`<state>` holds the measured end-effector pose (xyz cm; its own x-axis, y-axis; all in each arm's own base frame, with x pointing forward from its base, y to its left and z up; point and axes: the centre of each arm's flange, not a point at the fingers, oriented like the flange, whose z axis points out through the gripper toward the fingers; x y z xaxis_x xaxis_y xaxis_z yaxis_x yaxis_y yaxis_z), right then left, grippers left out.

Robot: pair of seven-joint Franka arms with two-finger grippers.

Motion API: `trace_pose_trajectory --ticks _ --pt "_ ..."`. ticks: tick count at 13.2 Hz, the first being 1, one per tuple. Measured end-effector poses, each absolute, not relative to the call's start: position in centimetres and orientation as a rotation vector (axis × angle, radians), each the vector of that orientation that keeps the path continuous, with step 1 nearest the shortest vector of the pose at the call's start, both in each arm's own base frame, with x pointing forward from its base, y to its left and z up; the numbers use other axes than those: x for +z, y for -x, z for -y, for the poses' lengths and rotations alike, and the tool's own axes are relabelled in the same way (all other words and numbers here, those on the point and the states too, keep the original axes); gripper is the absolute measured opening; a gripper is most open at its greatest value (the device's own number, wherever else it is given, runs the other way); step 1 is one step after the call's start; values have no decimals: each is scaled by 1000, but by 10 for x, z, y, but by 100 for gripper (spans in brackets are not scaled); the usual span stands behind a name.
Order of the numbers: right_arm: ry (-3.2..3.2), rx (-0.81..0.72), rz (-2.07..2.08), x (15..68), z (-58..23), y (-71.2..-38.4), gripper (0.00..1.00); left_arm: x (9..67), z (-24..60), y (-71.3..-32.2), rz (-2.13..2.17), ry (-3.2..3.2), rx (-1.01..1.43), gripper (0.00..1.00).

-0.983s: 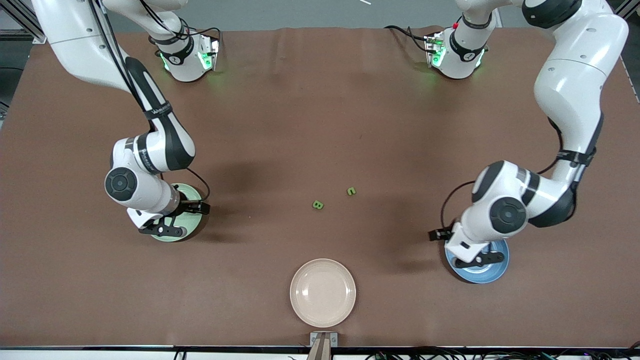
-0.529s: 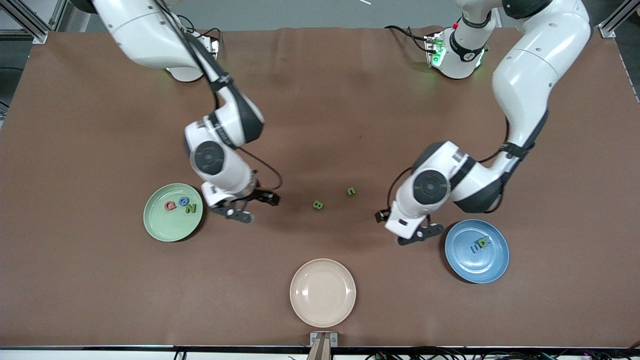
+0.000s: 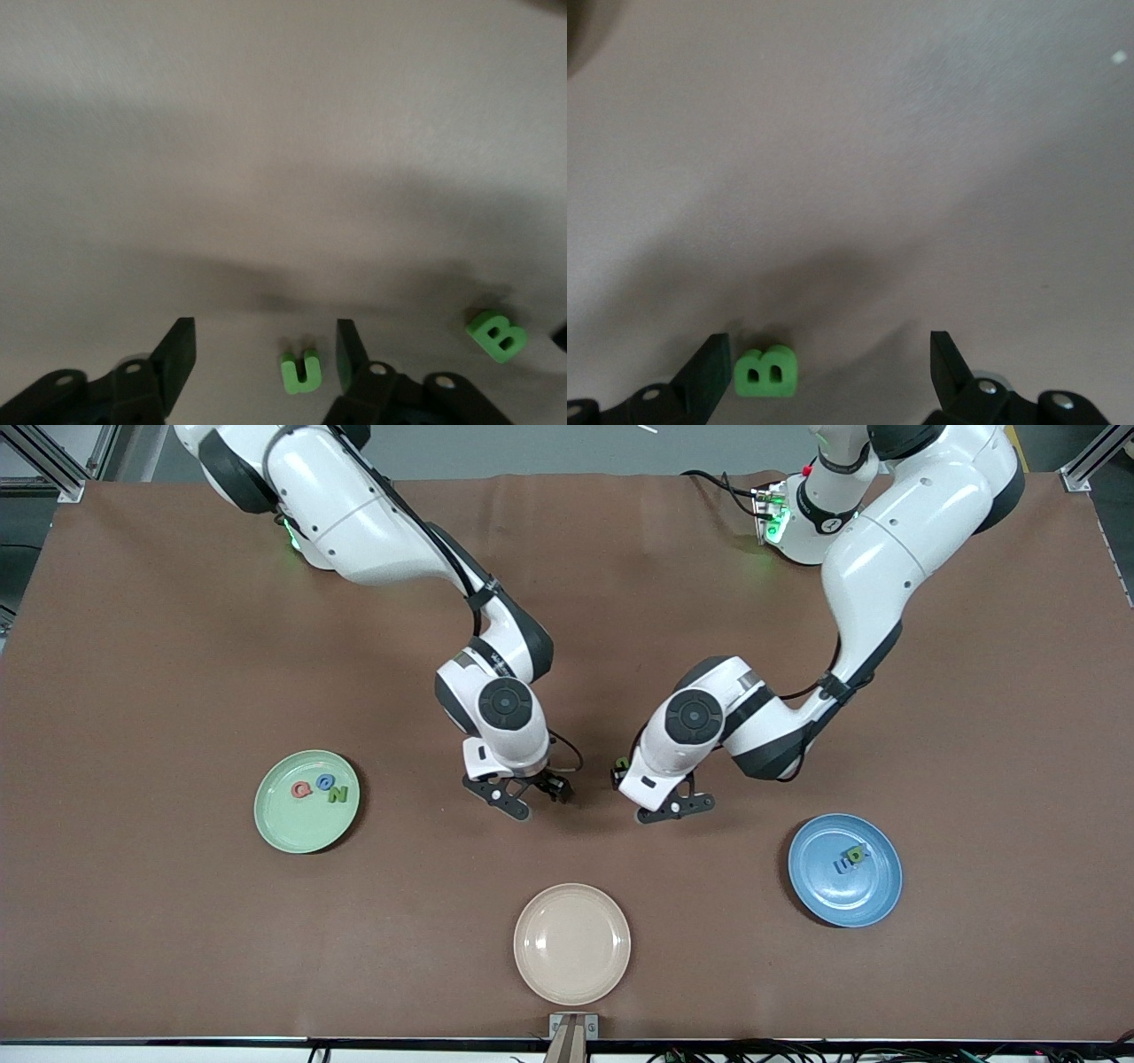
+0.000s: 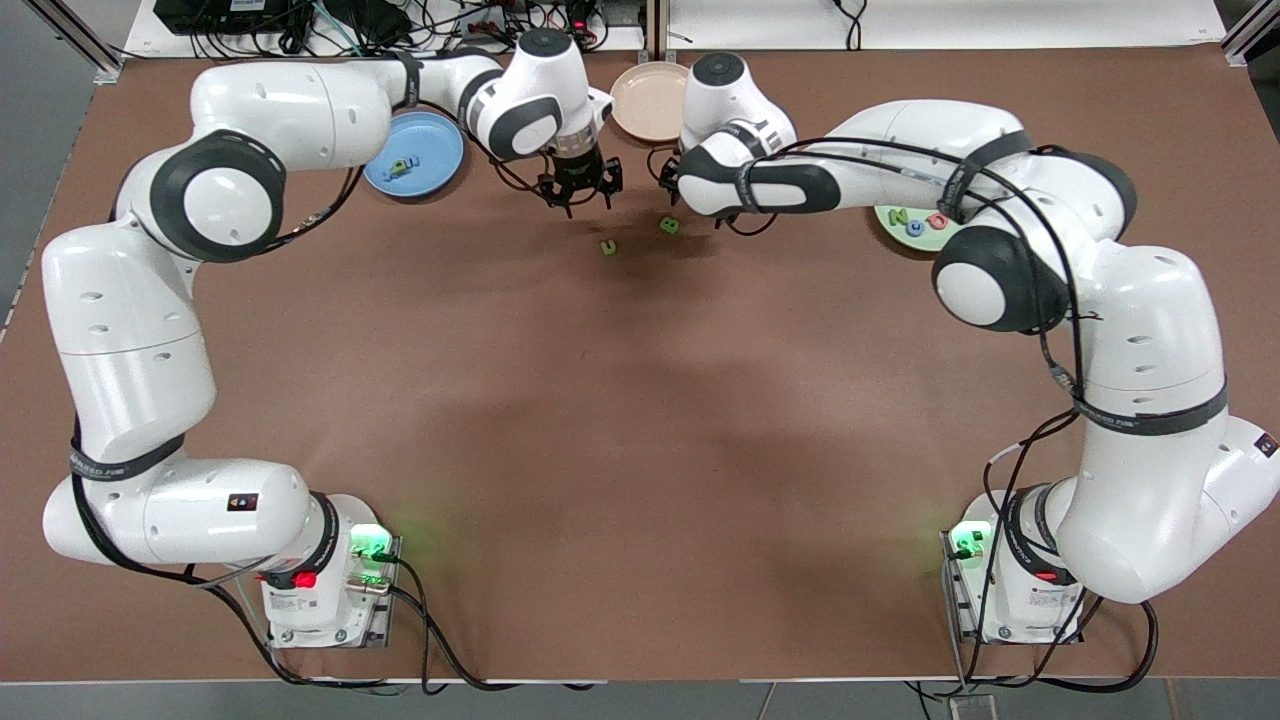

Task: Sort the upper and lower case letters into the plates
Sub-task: 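Grasp the green u with the left gripper while the right gripper grasps green B, then drop the u on the blue plate while the right gripper drops B on green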

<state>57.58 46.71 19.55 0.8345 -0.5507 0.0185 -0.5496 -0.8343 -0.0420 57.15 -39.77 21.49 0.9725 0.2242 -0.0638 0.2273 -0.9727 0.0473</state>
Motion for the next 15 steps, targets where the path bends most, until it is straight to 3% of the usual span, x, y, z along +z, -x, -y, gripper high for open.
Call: trace_pose_trajectory --ticks 4,6,8,12,14,15 --pt "2973 -77 -910 176 -490 -572 91 199 416 -557 -393 -3068 -87 68" --pt "2979 -84 -895 176 -496 -567 77 195 419 -555 -437 -3052 -93 66" --pt "2980 -89 -894 177 -500 -565 70 190 422 -552 -482 -3049 -107 64" --pt "2979 -91 -891 177 -505 -561 67 179 432 -540 -591 -3038 -139 58" --pt "2979 -92 -889 178 -507 -559 61 178 435 -536 -627 -3035 -144 55" --pt "2976 -94 -886 179 -509 -559 51 176 435 -534 -633 -3036 -148 55"
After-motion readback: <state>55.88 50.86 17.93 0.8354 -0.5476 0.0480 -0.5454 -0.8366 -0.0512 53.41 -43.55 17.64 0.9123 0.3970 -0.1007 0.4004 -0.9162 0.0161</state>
